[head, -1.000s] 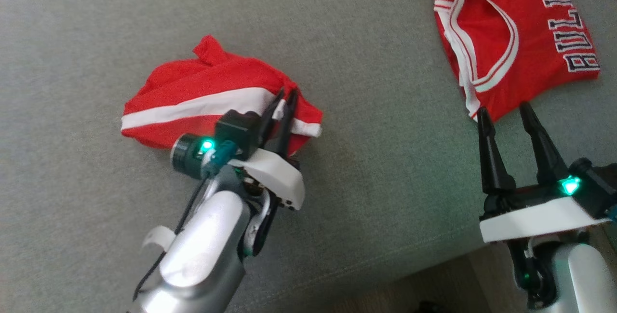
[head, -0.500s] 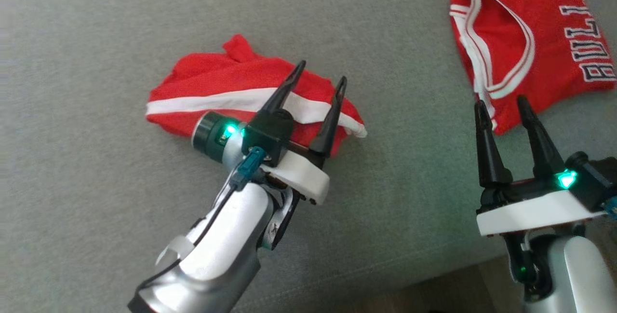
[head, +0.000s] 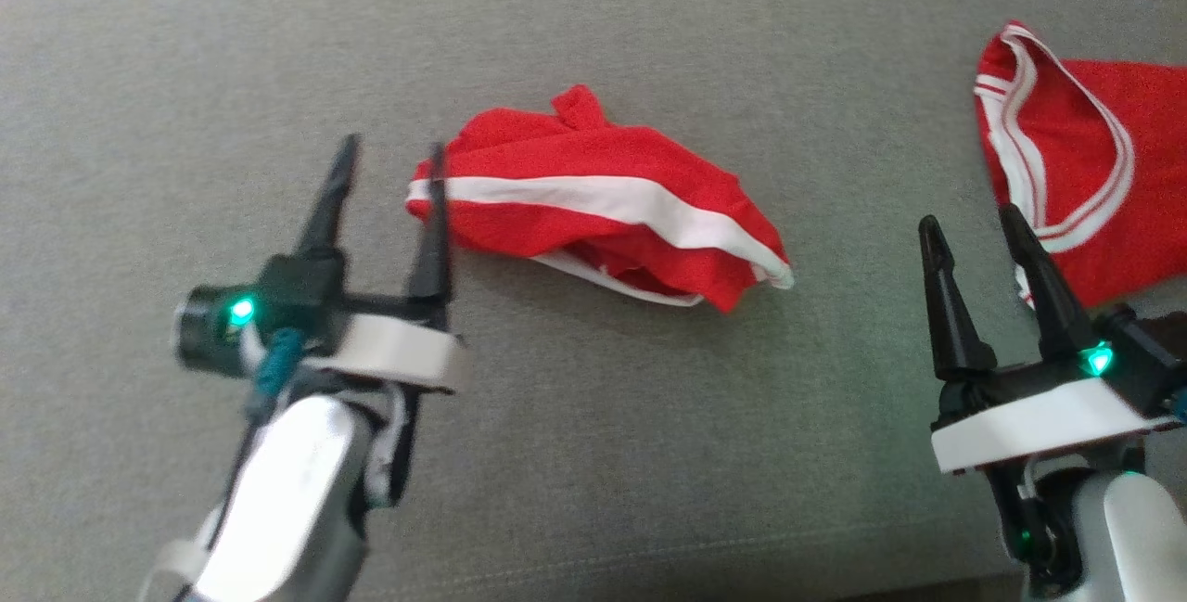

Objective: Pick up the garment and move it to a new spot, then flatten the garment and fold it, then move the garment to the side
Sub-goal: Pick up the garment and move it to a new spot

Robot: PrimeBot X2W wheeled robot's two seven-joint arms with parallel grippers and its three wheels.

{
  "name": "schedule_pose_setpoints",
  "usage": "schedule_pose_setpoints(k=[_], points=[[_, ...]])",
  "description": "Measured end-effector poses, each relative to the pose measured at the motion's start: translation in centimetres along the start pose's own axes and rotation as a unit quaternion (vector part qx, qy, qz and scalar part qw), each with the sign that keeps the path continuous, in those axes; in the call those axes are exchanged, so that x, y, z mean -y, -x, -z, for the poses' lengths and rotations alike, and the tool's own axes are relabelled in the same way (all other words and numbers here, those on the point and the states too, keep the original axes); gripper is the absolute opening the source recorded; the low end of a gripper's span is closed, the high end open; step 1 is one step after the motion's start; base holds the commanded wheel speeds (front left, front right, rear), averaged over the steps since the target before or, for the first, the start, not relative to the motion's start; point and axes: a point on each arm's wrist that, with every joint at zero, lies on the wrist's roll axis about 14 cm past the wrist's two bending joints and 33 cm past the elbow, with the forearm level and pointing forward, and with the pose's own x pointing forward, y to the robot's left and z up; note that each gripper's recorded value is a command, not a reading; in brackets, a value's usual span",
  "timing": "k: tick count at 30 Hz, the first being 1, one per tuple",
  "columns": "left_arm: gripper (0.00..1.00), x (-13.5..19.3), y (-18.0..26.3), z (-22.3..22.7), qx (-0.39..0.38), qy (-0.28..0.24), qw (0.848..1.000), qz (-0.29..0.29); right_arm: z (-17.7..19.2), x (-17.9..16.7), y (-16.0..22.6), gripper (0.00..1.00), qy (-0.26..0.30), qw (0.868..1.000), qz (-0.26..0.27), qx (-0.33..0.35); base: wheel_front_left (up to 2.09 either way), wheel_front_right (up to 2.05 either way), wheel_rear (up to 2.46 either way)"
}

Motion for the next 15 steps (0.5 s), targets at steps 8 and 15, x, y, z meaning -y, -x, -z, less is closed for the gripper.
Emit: schedule_pose_setpoints(k=[8,15], points=[[1.00,-6.7,3.2,-1.2,0.003,-0.023,0.997,-0.070,0.2,-1.8,-0.4,1.00,-0.001,1.000,-0.029,-0.009,0.00,0.00,0.00],[1.00,-9.1,5.9,-0.5,-0.019,-0.039,0.995,-0.086,-0.1,-2.2,-0.1,1.00,0.007,0.999,-0.038,-0.010,0.00,0.00,0.00]])
